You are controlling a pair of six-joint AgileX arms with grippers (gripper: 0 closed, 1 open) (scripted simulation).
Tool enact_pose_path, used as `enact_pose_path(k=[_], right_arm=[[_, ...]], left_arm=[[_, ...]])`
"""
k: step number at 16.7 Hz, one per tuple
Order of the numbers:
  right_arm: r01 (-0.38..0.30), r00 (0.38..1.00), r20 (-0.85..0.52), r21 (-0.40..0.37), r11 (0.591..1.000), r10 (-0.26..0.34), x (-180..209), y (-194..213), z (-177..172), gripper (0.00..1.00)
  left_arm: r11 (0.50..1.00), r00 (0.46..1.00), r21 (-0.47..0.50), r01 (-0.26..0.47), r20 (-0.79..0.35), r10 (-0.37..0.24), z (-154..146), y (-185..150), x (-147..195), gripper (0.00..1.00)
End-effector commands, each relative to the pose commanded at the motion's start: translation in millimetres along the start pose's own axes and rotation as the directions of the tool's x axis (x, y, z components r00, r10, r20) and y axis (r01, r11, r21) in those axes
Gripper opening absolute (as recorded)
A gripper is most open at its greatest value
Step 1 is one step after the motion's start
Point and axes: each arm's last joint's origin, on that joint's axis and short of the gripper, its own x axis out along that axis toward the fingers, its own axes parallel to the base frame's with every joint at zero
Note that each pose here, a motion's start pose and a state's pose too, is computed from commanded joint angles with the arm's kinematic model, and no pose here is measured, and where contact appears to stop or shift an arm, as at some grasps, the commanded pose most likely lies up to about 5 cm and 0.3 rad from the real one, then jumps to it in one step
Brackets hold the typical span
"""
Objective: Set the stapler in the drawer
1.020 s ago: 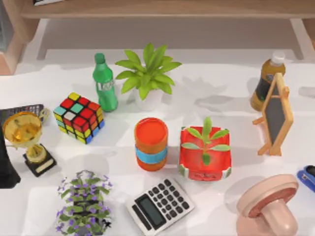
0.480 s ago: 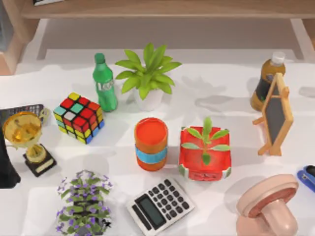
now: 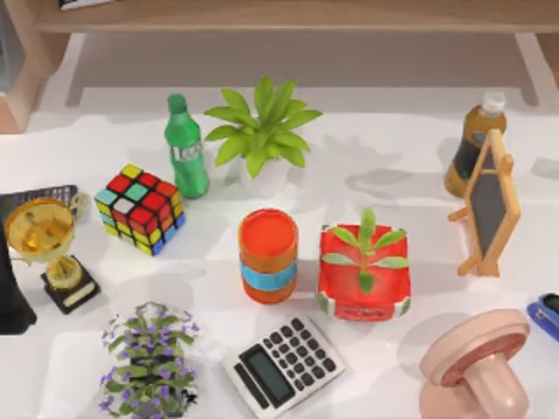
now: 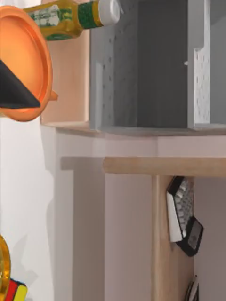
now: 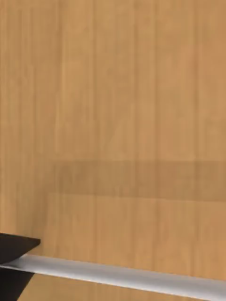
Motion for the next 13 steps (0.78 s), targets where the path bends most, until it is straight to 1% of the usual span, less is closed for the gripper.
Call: enact_pose_path(k=[6,13], right_arm=[[-0.003,1.000,-0.002,0.000,1.000,0.003,-49.1,1.1,0.3,0.00],[-0.004,1.000,0.001,0.002,1.000,0.004,-57.0,1.8,1.3,0.00]], left_arm=[[1.000,1.000,0.000,0.000,0.000,0.000,0.0,0.0,0.0,1.00],[1.000,1.000,0.000,0.000,0.000,0.000,0.0,0.0,0.0,1.00]])
